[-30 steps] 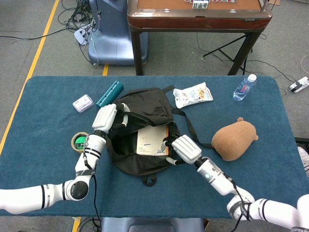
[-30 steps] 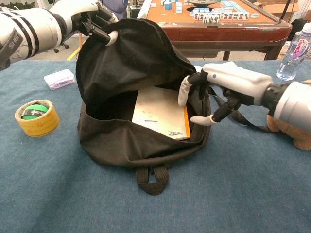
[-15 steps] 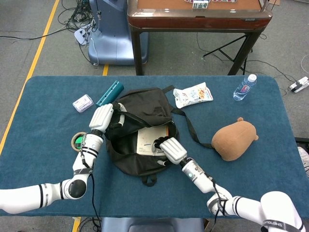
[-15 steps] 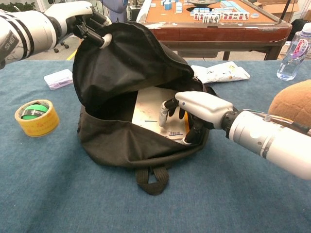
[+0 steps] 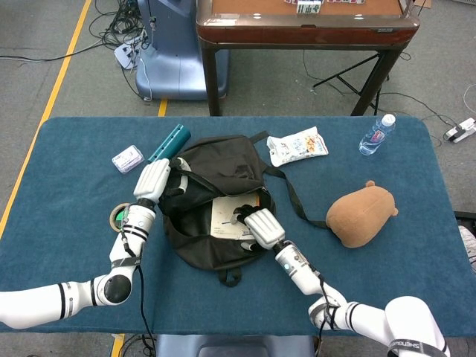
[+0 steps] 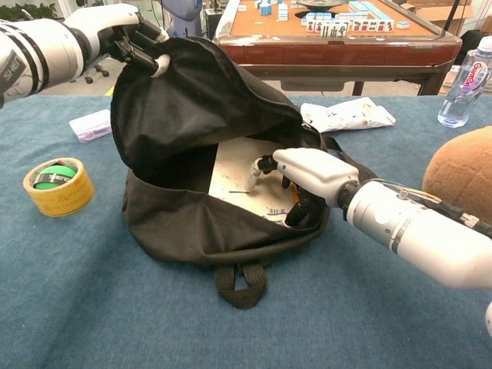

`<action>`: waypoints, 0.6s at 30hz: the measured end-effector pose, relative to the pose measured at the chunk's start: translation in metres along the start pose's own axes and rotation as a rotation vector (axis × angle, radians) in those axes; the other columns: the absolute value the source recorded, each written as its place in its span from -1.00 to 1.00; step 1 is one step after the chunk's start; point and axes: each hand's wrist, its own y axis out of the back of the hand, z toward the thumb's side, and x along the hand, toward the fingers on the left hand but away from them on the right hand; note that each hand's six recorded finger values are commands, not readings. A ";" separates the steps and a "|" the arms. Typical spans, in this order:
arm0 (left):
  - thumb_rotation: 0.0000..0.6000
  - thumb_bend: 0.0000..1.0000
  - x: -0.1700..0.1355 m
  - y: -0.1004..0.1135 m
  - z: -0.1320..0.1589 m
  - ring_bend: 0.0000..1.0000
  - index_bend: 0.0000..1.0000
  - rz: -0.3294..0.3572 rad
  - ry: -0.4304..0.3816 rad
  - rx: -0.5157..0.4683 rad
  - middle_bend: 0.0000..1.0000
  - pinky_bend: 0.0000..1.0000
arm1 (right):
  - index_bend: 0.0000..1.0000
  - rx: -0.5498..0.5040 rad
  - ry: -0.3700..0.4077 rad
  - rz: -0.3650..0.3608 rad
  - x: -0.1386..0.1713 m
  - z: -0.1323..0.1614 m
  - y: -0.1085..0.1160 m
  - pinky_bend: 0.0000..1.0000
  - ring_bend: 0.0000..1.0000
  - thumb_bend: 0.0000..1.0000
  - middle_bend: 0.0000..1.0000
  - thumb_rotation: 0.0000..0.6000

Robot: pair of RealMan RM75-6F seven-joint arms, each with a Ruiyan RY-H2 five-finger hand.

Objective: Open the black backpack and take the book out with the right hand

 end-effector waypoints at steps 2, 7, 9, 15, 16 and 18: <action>1.00 0.18 0.001 0.001 -0.001 -0.07 0.34 0.002 0.003 0.003 0.01 -0.29 | -0.33 -0.007 -0.005 -0.001 -0.003 0.001 -0.002 -0.34 -0.62 -0.99 -0.50 1.00; 1.00 0.18 0.002 0.002 -0.003 -0.07 0.34 -0.001 0.012 -0.004 0.01 -0.29 | -0.33 -0.012 -0.001 0.017 -0.009 0.005 -0.008 -0.34 -0.62 -1.00 -0.51 1.00; 1.00 0.18 0.003 0.003 -0.004 -0.07 0.34 -0.001 0.013 -0.003 0.01 -0.29 | -0.33 -0.006 0.000 0.018 -0.009 0.005 -0.008 -0.34 -0.62 -0.99 -0.50 1.00; 1.00 0.18 0.003 0.003 -0.005 -0.07 0.34 -0.003 0.020 -0.014 0.01 -0.29 | -0.35 0.034 -0.003 0.010 -0.013 0.003 -0.008 -0.34 -0.63 -1.00 -0.51 1.00; 1.00 0.18 0.003 0.004 -0.005 -0.07 0.34 -0.002 0.021 -0.018 0.01 -0.29 | -0.35 0.040 -0.003 0.007 -0.014 0.003 -0.009 -0.34 -0.63 -1.00 -0.51 1.00; 1.00 0.18 0.004 0.005 -0.006 -0.07 0.34 0.000 0.023 -0.017 0.01 -0.29 | -0.36 0.054 -0.004 0.001 -0.017 0.002 -0.009 -0.35 -0.63 -0.98 -0.51 1.00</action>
